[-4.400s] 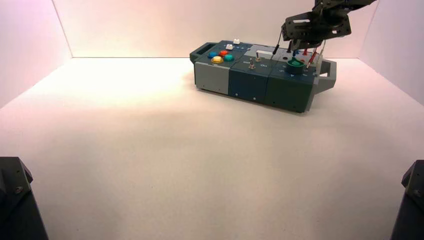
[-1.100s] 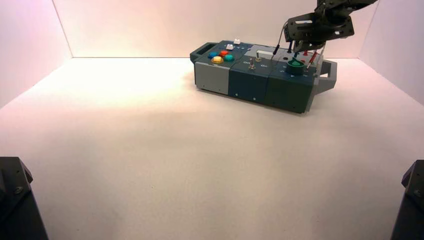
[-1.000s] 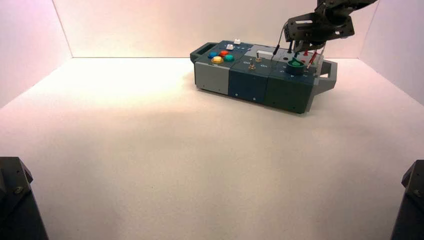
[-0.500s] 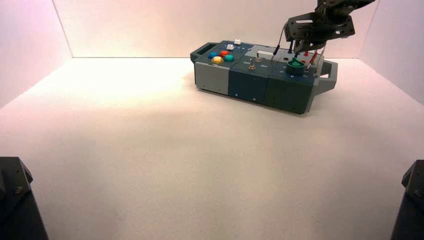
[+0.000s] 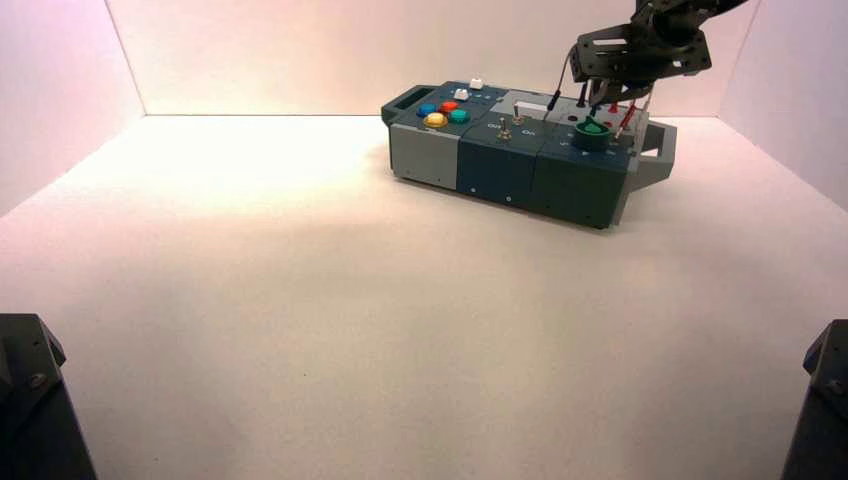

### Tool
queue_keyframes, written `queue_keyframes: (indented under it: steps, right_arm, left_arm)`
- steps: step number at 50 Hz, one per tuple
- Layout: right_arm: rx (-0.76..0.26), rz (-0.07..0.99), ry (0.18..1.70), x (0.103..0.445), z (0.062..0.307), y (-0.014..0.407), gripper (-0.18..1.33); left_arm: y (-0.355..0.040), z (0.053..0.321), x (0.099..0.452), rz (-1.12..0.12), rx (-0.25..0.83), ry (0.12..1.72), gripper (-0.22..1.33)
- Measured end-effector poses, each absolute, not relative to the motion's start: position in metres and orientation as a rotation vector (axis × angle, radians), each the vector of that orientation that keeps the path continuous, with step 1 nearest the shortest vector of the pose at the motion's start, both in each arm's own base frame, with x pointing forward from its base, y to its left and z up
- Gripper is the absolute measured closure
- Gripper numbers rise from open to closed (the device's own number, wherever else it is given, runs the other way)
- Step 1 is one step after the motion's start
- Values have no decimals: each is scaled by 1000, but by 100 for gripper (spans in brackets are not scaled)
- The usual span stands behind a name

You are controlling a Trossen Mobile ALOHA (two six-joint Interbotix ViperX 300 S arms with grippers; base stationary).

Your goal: Insert the blue wire.

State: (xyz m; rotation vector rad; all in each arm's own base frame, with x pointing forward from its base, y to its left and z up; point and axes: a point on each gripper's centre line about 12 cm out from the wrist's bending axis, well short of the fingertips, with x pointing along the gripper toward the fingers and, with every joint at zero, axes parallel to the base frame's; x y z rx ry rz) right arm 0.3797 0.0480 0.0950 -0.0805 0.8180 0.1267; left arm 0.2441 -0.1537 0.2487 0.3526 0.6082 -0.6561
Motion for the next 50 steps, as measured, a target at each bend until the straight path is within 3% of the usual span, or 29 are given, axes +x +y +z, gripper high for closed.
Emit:
queue_keyframes:
  steps: [50]
  right_arm:
    - [-83,128,835,387,87,49,117]
  left_arm:
    - [-153,250,243,-657,353,605,9]
